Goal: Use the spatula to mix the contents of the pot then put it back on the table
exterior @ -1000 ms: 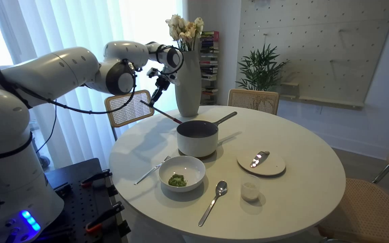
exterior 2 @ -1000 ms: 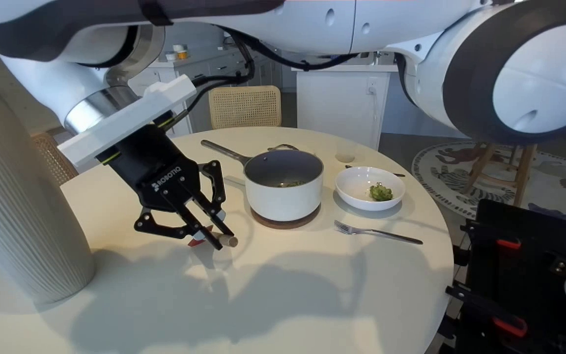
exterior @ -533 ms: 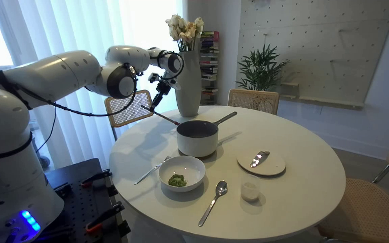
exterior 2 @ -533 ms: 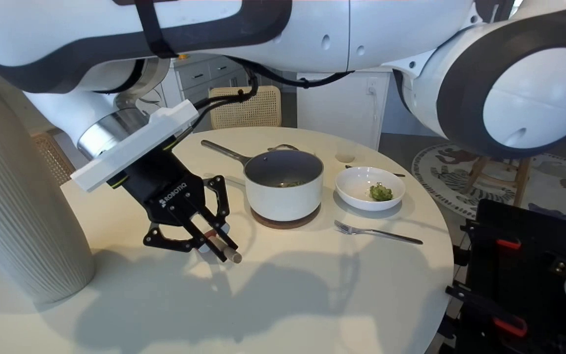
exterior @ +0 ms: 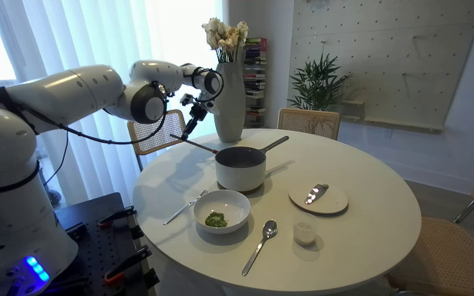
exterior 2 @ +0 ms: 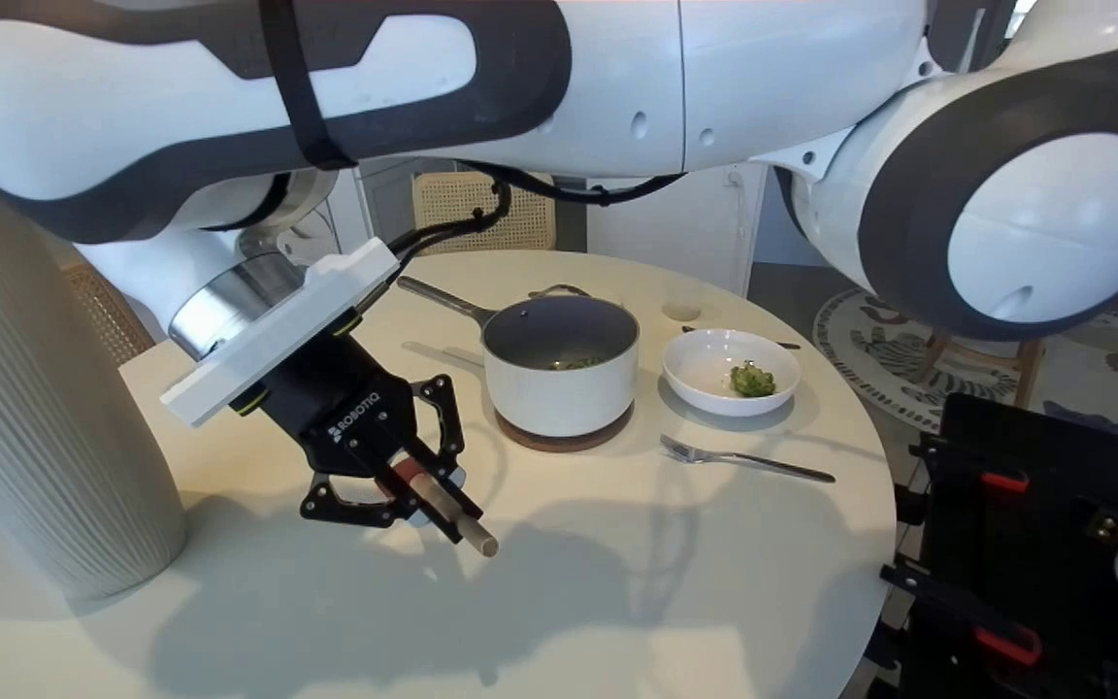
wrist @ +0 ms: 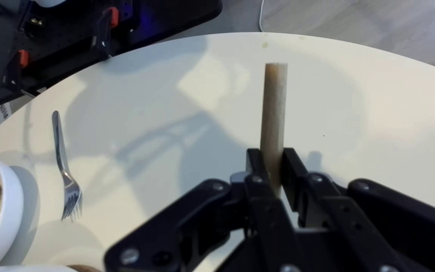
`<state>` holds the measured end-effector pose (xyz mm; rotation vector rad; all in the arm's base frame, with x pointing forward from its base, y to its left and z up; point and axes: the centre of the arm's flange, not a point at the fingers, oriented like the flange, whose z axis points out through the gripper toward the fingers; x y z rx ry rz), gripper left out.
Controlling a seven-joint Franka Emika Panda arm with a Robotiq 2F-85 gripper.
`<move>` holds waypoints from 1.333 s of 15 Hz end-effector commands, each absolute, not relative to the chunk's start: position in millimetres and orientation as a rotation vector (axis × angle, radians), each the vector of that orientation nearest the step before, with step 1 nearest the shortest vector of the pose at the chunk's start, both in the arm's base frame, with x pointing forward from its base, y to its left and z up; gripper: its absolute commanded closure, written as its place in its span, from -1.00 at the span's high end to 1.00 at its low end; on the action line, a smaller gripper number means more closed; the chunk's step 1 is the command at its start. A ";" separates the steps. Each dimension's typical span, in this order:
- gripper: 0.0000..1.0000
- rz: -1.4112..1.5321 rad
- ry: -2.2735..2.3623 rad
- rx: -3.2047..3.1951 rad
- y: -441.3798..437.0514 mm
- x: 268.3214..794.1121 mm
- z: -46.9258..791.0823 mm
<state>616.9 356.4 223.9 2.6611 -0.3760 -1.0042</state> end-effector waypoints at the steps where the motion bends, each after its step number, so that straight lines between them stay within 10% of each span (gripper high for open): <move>1: -0.92 -1.012 -0.366 2.640 329.3 547.1 206.7; 20: -0.92 -1.072 -0.388 2.564 328.7 522.4 117.1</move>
